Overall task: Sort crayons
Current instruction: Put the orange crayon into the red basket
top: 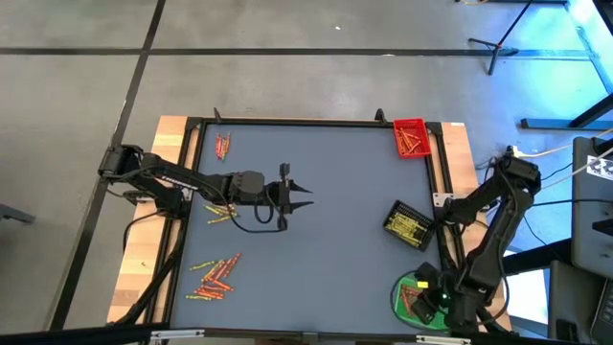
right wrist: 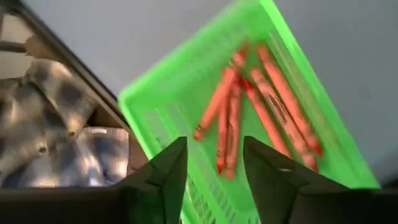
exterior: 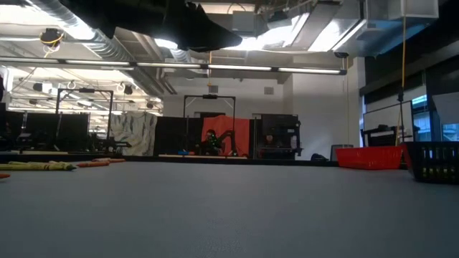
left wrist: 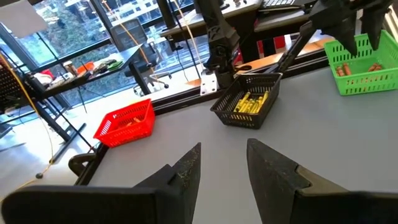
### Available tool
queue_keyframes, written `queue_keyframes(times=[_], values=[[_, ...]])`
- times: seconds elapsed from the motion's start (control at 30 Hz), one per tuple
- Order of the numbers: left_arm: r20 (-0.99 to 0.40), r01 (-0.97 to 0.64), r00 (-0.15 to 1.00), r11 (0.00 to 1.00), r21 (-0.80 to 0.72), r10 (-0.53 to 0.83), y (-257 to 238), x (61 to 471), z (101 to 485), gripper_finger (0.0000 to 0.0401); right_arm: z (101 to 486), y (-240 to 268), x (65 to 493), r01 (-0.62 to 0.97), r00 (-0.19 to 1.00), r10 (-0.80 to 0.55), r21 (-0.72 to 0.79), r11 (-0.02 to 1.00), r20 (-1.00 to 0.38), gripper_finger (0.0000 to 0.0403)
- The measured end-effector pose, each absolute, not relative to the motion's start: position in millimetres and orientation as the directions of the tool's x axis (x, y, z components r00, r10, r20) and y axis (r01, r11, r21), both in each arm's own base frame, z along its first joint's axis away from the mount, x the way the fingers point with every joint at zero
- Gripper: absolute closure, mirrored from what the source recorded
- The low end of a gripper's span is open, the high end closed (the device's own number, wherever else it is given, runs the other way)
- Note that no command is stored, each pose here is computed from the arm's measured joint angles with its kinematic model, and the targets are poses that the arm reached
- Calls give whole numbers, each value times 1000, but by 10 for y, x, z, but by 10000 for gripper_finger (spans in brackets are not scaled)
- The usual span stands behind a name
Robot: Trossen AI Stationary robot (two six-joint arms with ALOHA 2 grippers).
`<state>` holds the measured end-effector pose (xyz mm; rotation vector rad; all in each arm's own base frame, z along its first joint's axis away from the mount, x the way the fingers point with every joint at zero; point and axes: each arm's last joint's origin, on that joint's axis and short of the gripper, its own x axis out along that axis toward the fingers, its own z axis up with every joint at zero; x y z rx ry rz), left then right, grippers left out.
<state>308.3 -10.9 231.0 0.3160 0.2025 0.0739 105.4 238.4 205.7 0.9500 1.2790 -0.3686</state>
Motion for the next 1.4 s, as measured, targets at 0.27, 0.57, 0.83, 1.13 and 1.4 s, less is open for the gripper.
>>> queue_keyframes(times=[0.27, 0.57, 0.83, 1.13, 1.4], values=[[-185, -40, 977, 948, 315, 102, -112, 3083, 2311, 287, 2251, 2020, 1413, 432, 536, 79, 354, 830, -841, 233], [-245, -5, 967, 971, 239, 66, -131, 3070, 2253, 281, 2336, 1453, 1945, 443, 662, -292, 45, 896, -691, 233], [-379, -52, 918, 984, 170, 114, -119, 3004, 2146, 222, 2291, 1000, 2307, 455, 597, -471, -210, 865, -649, 232], [-501, -320, 794, 937, 137, 345, -53, 2658, 2282, 220, 2213, 589, 2708, 395, 576, -573, -416, 819, -583, 232], [-543, -636, 569, 749, 184, 617, 386, 2251, 2425, 221, 2070, 276, 2941, 452, 530, -632, -443, 774, -565, 232]])
